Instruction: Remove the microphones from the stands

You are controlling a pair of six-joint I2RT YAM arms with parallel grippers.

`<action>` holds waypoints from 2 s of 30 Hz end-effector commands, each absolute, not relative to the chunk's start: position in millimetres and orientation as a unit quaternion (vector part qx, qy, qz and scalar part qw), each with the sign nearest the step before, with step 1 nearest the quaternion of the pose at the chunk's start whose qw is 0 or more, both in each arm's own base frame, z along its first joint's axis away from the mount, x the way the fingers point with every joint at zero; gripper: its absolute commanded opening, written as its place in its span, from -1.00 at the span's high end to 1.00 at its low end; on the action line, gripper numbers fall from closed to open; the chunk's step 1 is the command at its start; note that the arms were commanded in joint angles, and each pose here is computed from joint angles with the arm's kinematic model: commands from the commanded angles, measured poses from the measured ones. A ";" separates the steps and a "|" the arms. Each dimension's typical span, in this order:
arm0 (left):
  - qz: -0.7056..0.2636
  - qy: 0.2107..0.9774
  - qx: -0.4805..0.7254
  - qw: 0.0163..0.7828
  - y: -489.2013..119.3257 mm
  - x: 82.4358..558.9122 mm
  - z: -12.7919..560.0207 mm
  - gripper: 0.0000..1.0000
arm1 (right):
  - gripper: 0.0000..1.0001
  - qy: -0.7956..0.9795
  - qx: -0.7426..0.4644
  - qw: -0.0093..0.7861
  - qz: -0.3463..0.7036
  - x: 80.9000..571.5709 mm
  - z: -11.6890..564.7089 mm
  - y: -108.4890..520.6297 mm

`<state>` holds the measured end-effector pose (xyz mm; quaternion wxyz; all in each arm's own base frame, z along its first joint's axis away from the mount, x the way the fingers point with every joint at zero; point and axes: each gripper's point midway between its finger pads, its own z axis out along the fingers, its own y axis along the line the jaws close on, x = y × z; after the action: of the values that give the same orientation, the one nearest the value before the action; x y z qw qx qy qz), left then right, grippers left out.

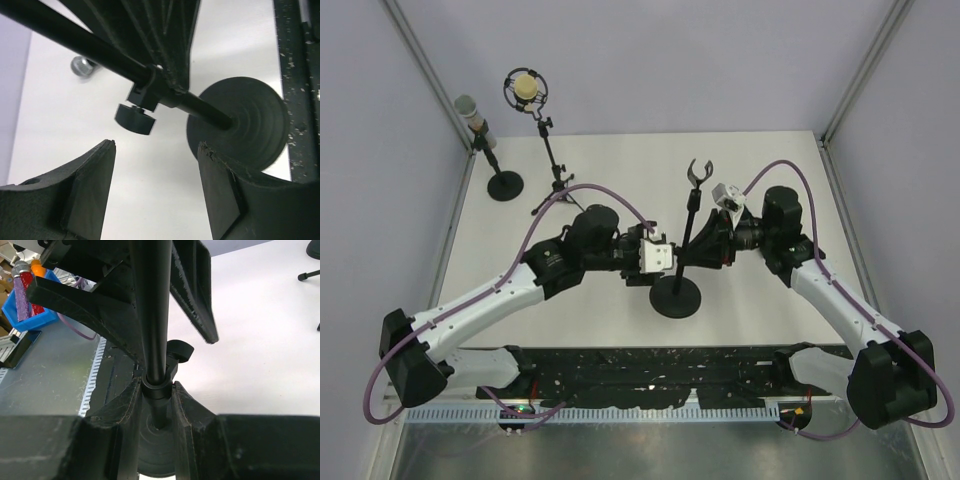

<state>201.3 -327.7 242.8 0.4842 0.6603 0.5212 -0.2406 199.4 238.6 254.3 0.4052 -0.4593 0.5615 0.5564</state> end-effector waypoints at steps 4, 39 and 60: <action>-0.141 0.503 0.612 0.594 -327.2 243.4 289.3 -0.40 | 0.89 0.530 -0.472 0.430 0.558 202.3 286.0 241.7; -0.262 0.435 0.730 0.457 -349.1 167.2 260.0 0.68 | 0.89 0.525 -0.487 0.433 0.547 199.0 276.4 239.8; -0.510 0.477 0.649 0.302 -356.4 115.8 268.6 0.72 | 0.89 0.489 -0.549 0.475 0.484 184.5 270.8 230.5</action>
<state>160.2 -350.7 239.9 0.3730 0.6816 0.5052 -0.3756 162.1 230.5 239.5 0.3861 -0.5074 0.5346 0.5547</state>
